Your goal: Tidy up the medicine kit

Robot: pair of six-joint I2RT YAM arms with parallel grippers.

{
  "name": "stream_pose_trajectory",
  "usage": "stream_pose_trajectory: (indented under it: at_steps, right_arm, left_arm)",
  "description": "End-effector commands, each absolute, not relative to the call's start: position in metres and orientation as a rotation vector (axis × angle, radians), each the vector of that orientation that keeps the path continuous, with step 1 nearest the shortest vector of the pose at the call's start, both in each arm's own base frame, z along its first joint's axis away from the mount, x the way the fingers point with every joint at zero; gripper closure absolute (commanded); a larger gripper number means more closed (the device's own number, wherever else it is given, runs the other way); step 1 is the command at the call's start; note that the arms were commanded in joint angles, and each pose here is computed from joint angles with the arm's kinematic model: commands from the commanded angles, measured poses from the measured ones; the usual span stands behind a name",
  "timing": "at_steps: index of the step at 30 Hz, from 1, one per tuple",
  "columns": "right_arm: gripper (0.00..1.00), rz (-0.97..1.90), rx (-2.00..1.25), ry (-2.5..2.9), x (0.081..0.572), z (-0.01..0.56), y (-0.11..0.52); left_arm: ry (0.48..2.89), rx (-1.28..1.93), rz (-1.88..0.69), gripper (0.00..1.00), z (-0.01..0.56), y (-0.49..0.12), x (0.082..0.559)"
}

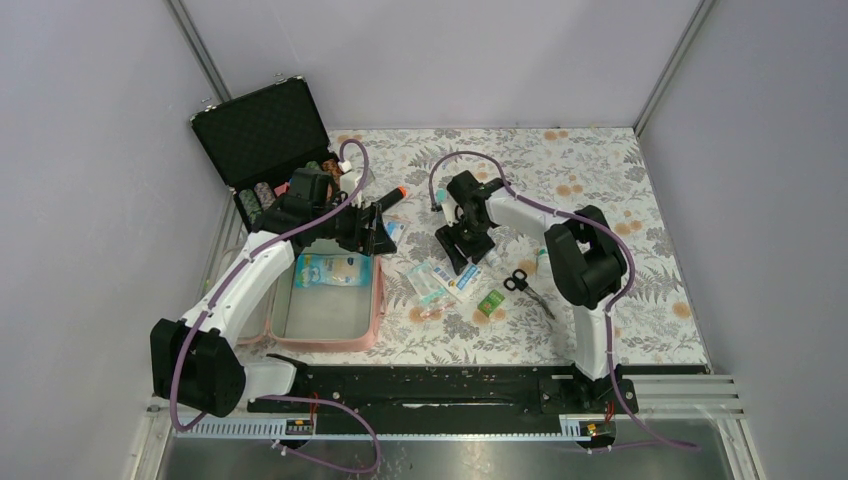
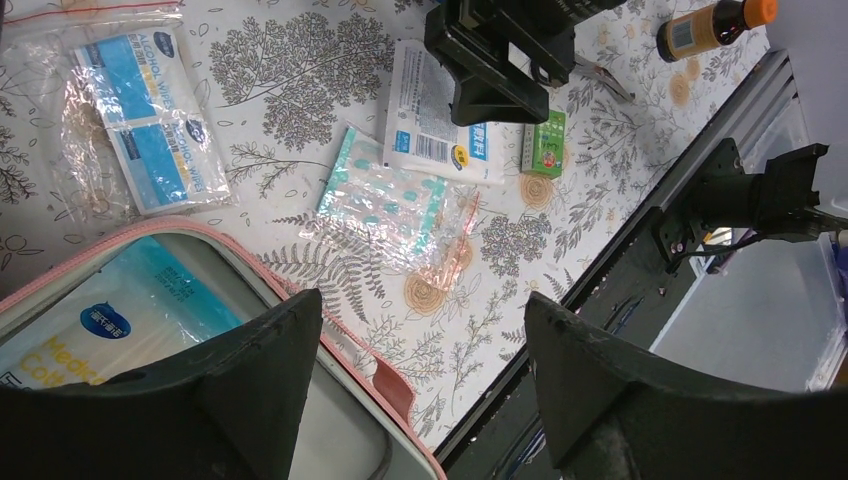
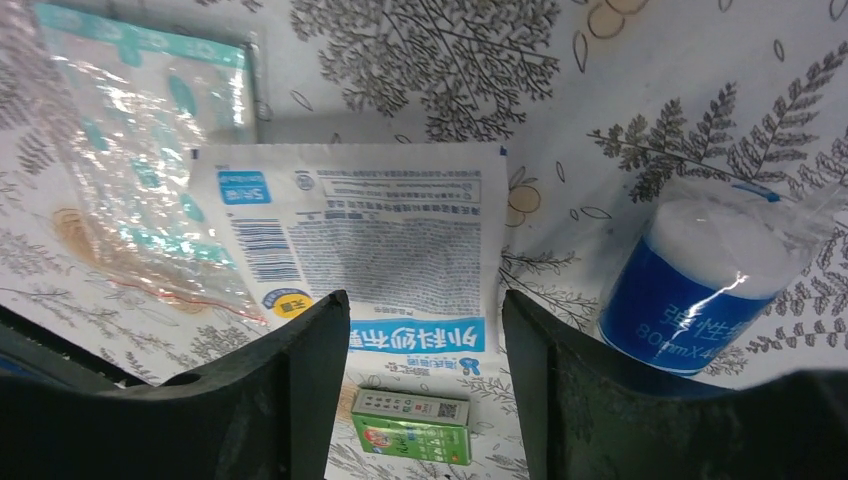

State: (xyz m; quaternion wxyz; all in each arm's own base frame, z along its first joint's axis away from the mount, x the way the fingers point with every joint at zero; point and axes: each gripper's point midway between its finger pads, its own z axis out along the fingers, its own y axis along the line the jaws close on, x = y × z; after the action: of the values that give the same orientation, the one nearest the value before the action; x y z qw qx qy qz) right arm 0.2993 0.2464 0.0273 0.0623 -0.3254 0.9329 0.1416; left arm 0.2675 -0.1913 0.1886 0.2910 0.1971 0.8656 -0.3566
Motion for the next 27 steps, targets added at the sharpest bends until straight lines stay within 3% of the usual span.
stream_pose_trajectory:
  at_steps: [1,7,14,18,27]
  right_arm:
    - [0.35,0.322,-0.946,2.867,0.301,0.027,0.234]
    - [0.34,0.346,-0.934,2.943,0.289,0.016,0.233]
    - [0.75,0.513,-0.906,2.985,0.276,0.017,0.249]
    - [1.0,0.506,-0.908,2.846,0.287,0.061,0.249]
    - [1.0,0.747,-0.781,2.448,0.296,0.171,0.276]
  left_arm:
    - [2.237,0.557,-0.992,0.26,0.208,-0.197,0.268]
    - [2.236,0.547,-0.997,0.27,0.209,-0.198,0.268]
    - [2.235,0.548,-0.974,0.27,0.205,-0.195,0.268]
    - [2.187,0.522,-0.89,0.27,0.19,-0.189,0.28]
    - [2.016,0.514,-1.148,0.24,0.201,-0.224,0.291]
